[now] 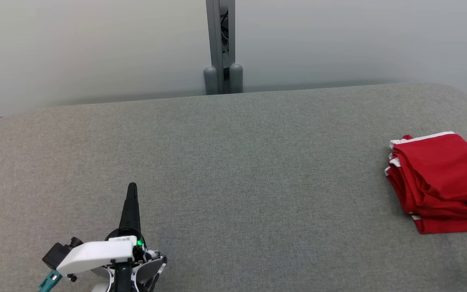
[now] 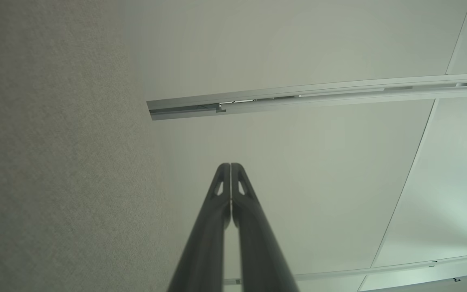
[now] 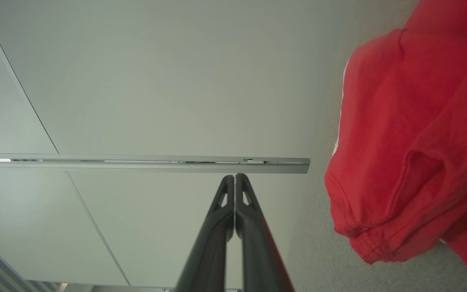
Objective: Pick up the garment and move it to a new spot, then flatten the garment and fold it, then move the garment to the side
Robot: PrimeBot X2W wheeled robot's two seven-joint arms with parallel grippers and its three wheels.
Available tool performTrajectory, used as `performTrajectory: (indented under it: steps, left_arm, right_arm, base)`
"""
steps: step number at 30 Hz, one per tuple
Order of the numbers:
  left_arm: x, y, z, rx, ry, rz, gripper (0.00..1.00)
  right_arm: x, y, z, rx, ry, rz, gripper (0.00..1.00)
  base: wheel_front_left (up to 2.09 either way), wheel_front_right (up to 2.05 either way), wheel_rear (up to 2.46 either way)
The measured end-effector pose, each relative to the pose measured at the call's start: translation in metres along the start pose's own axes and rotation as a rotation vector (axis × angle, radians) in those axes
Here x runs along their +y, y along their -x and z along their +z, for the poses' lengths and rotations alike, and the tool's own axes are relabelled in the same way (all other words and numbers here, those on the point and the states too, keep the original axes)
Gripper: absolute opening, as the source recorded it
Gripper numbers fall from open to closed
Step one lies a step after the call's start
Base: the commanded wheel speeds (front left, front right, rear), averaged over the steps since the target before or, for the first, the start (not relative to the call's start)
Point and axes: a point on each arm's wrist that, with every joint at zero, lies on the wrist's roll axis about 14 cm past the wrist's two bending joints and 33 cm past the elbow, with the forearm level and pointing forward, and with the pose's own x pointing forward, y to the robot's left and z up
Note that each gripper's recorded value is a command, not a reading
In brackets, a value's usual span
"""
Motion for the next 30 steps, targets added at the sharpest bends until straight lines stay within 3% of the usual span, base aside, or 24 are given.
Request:
performTrajectory:
  steps: [30]
  left_arm:
    - [0.0000, 0.0000, 0.0000, 0.000, 0.000, 0.000, 0.00]
  right_arm:
    - [0.0000, 0.0000, 0.0000, 0.000, 0.000, 0.000, 0.00]
  base:
    - [0.00, 0.00, 0.00]
